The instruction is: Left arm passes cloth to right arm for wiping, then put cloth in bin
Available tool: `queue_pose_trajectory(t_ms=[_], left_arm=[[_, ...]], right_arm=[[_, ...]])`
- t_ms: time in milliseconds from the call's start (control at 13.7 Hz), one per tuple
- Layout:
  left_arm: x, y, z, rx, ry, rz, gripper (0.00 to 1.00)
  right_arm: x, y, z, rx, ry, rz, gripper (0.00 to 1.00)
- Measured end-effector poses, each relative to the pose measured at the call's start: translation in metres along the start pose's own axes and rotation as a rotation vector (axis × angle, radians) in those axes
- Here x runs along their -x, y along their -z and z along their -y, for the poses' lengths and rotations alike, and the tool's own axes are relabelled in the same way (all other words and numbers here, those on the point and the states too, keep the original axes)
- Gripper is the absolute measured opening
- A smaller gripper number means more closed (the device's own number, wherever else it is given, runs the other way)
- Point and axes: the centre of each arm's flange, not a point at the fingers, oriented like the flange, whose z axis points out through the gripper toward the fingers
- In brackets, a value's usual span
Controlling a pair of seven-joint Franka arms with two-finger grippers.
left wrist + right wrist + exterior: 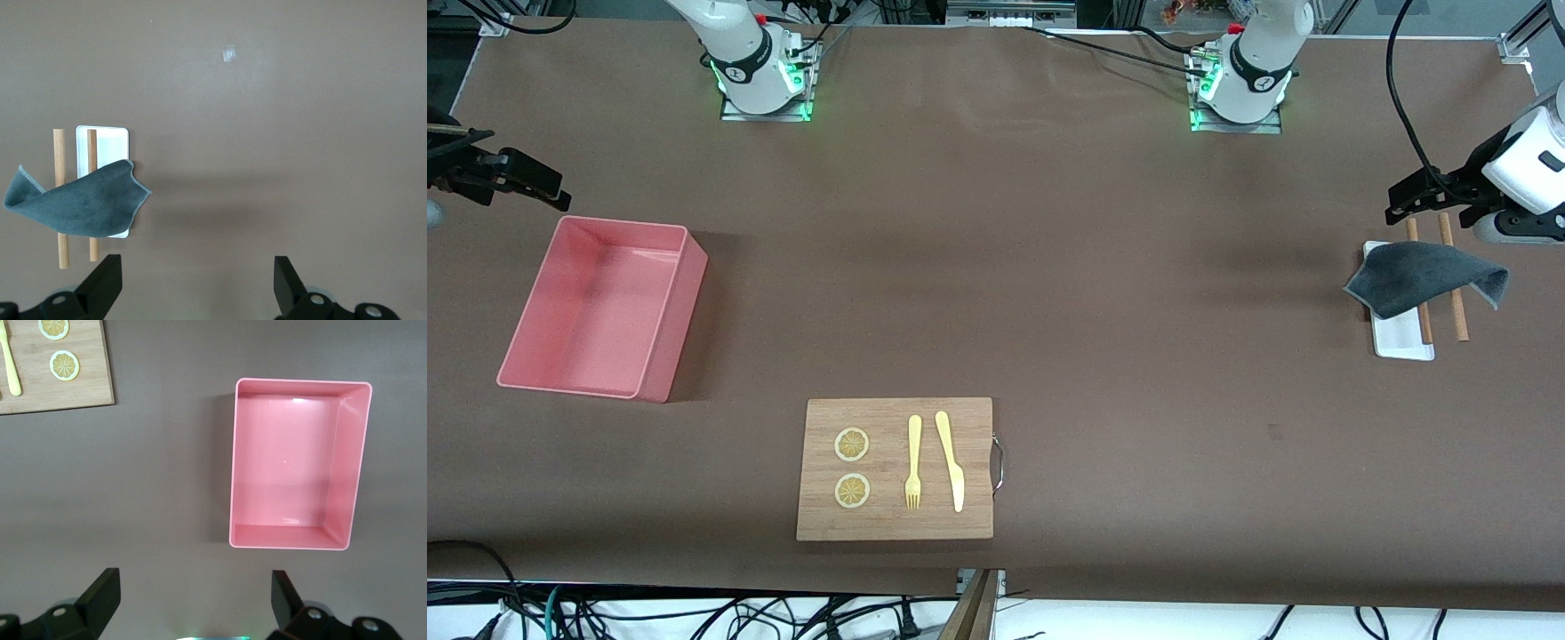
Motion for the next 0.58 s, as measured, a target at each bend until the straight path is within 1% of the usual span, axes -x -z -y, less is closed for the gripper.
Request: queue_pose_trajectory(t_ms=[292, 583], left_arm=[[0.000, -0.001, 0.001, 0.001, 0.002, 0.001, 1.00], [-0.005, -0.011, 0.008, 0.009, 0.011, 0.021, 1.00]], right_arm=[[0.000, 0.000, 0.000, 0.000, 0.000, 0.000, 1.00], [0.000, 0.000, 0.000, 0.000, 0.000, 0.000, 1.00]])
